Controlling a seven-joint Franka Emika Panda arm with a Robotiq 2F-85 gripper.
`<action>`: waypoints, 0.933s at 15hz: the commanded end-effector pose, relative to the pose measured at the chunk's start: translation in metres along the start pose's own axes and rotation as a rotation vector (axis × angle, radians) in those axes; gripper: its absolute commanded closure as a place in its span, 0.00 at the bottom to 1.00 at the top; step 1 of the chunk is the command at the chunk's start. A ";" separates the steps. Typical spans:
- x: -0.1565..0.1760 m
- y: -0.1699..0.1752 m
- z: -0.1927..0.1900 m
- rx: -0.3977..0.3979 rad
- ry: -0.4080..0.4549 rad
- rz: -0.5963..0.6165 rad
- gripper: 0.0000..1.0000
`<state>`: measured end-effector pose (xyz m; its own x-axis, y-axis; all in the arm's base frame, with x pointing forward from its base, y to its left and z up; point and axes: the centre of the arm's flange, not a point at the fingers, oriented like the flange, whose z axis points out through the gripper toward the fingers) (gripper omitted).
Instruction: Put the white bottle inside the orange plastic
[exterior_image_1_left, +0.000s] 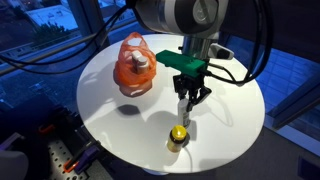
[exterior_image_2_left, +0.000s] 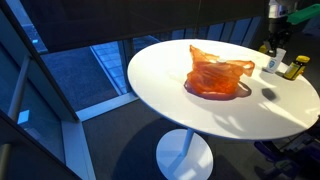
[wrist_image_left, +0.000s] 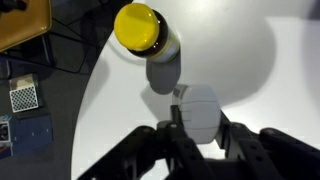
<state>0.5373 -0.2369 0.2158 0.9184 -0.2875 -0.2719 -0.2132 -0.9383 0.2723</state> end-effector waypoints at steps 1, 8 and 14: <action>-0.009 -0.023 -0.034 0.015 0.026 -0.035 0.89; -0.025 -0.078 -0.090 0.004 0.076 -0.112 0.89; -0.050 -0.111 -0.127 0.027 0.109 -0.175 0.90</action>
<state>0.5713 -0.1113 0.2938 0.9707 -0.1059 -0.2157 -0.0536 -0.9705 0.2351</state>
